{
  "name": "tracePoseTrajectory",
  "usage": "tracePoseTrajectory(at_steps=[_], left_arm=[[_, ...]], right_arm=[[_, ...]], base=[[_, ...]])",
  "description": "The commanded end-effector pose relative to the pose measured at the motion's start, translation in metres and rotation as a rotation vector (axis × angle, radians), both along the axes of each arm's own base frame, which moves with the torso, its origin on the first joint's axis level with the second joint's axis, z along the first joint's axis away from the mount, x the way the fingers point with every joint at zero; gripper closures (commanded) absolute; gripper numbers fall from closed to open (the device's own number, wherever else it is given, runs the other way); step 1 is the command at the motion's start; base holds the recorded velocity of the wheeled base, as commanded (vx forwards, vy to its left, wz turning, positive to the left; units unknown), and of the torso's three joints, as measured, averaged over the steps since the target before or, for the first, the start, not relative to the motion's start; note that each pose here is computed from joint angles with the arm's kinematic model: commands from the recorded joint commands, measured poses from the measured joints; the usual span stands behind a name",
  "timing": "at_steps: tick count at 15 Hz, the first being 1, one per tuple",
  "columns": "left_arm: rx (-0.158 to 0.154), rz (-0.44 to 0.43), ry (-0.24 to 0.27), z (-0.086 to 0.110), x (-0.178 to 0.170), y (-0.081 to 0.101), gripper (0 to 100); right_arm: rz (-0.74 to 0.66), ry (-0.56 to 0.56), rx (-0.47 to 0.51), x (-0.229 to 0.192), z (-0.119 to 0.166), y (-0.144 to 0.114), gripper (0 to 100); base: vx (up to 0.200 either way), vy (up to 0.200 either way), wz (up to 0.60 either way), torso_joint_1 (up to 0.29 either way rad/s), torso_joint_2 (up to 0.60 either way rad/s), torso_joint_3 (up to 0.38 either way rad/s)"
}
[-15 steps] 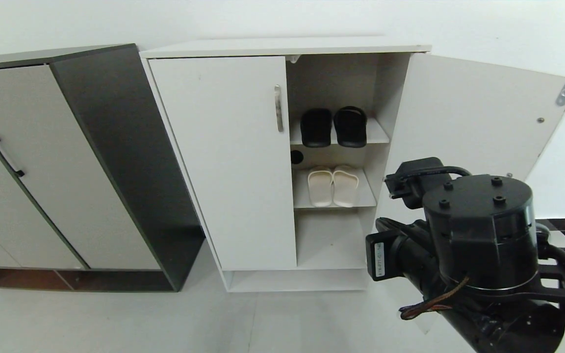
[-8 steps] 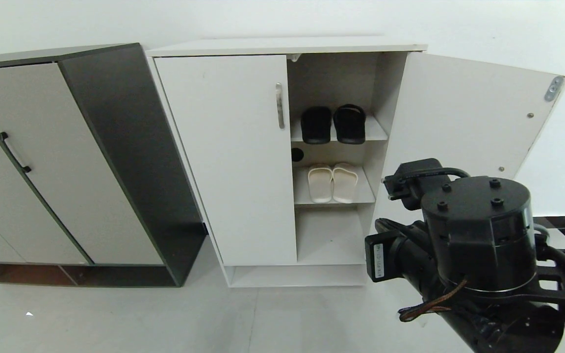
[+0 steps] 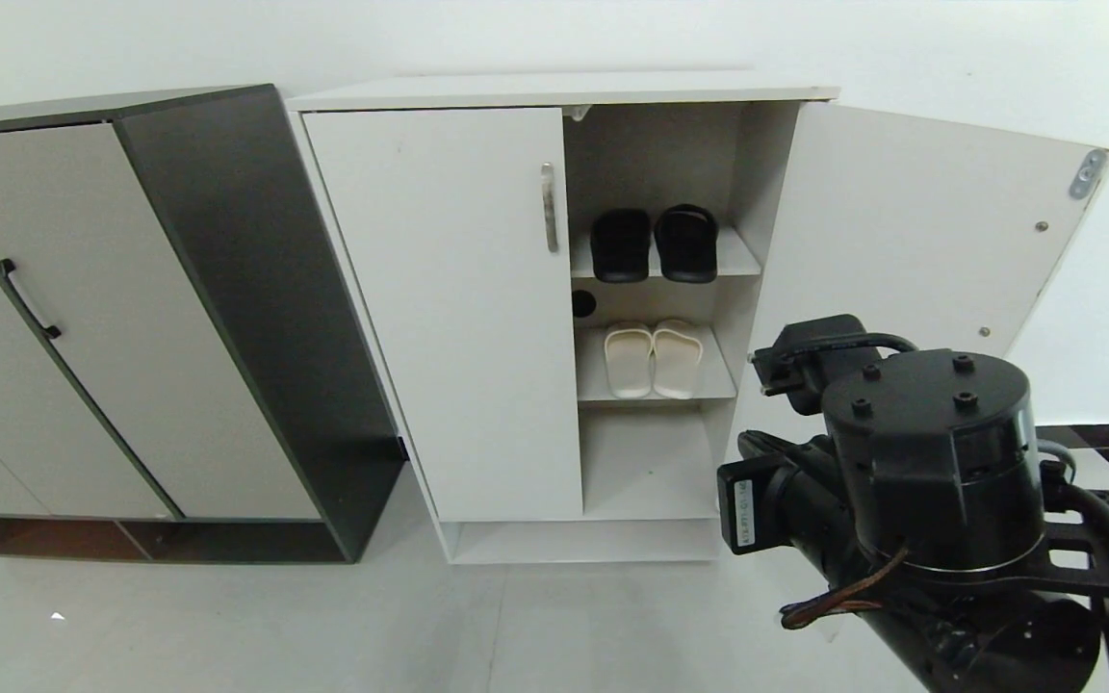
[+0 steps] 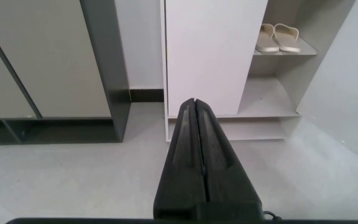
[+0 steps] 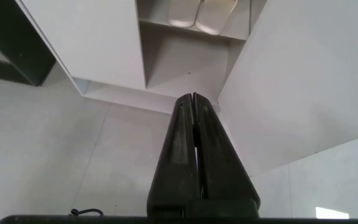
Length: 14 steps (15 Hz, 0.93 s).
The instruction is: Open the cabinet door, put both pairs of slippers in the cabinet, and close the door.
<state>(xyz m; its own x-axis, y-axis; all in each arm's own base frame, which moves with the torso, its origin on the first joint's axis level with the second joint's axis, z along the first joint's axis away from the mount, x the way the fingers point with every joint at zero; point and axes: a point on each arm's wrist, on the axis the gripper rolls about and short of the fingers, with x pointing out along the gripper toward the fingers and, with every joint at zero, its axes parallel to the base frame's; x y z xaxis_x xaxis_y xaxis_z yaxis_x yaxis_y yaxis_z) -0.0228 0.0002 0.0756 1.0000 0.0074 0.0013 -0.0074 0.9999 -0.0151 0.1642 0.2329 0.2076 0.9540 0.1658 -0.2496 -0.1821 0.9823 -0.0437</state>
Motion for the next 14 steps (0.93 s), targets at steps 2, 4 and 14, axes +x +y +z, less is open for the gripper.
tracePoseTrajectory(at_steps=[2,4,14], left_arm=[[0.0,0.0,0.0,0.0,0.0,0.0,100],[0.0,0.0,0.001,0.0001,0.0001,0.0,100],[0.0,0.0,0.0,0.0,0.0,0.0,100]], right_arm=[[0.007,0.005,0.0,0.0012,-0.0007,0.0,100],[0.008,0.006,0.001,0.0015,-0.0007,-0.0002,100],[0.002,0.005,0.003,0.0031,-0.0003,-0.0017,100]], base=[[0.0,0.0,0.0,-0.001,-0.1,-0.101],[0.0,0.0,0.0,0.014,-0.2,-0.322],[0.0,0.0,0.0,0.089,-0.47,-0.349]])
